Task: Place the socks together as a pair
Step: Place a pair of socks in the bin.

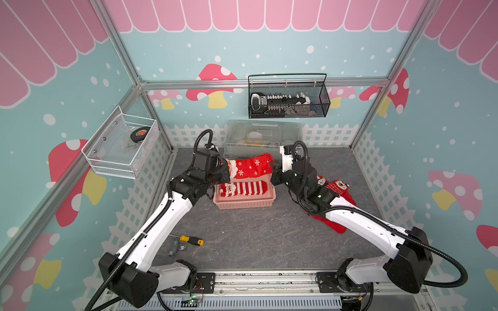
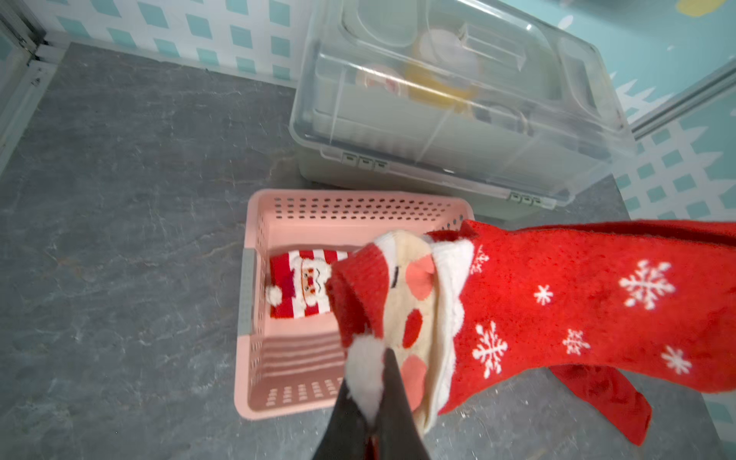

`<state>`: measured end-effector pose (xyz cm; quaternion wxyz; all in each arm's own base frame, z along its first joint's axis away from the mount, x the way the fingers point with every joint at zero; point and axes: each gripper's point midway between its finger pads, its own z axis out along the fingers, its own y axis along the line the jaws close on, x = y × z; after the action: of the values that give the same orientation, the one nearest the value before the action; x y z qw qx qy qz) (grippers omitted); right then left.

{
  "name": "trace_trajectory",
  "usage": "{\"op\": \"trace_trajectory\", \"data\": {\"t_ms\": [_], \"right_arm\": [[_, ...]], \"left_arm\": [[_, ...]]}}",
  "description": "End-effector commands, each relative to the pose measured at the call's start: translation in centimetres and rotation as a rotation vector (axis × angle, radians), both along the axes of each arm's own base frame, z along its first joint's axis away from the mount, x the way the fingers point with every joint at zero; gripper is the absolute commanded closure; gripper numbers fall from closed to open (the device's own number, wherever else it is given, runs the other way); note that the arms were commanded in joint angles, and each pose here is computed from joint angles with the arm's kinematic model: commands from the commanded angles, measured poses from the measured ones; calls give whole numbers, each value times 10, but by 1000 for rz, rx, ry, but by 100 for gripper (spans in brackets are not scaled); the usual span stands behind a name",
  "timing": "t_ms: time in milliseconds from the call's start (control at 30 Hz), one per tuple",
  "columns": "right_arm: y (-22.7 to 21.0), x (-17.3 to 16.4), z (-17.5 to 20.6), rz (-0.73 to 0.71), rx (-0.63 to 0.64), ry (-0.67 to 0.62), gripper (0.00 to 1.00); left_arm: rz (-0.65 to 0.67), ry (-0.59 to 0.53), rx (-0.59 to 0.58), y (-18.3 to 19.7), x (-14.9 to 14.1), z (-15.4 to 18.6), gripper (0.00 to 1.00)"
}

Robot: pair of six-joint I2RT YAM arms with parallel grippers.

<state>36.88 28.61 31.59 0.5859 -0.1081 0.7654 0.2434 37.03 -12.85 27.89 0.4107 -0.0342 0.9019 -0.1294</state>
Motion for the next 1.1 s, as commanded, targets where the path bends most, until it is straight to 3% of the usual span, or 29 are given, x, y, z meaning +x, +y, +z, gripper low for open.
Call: {"op": "trace_trajectory", "data": {"t_ms": [0, 167, 267, 500, 800, 1000, 1067], "right_arm": [[5, 19, -28, -2, -50, 3, 100], [14, 31, -88, 14, -90, 155, 100], [16, 37, -113, 3, -127, 211, 100], [31, 42, -157, 27, -133, 314, 100], [30, 53, -183, -5, -143, 262, 100], [26, 62, -195, -56, -130, 249, 100], [30, 61, -192, -49, -103, 249, 99]], "left_arm": [[-59, 69, 90, 2, 13, -23, 100], [6, 169, 206, 21, 24, -75, 100], [-25, 233, 219, 16, 26, -100, 100], [-33, 305, 256, 17, 29, -131, 100], [-2, 350, 308, 24, 36, -149, 100], [0, 355, 260, 20, 41, -148, 100], [-5, 355, 258, 22, 43, -147, 91]]}}
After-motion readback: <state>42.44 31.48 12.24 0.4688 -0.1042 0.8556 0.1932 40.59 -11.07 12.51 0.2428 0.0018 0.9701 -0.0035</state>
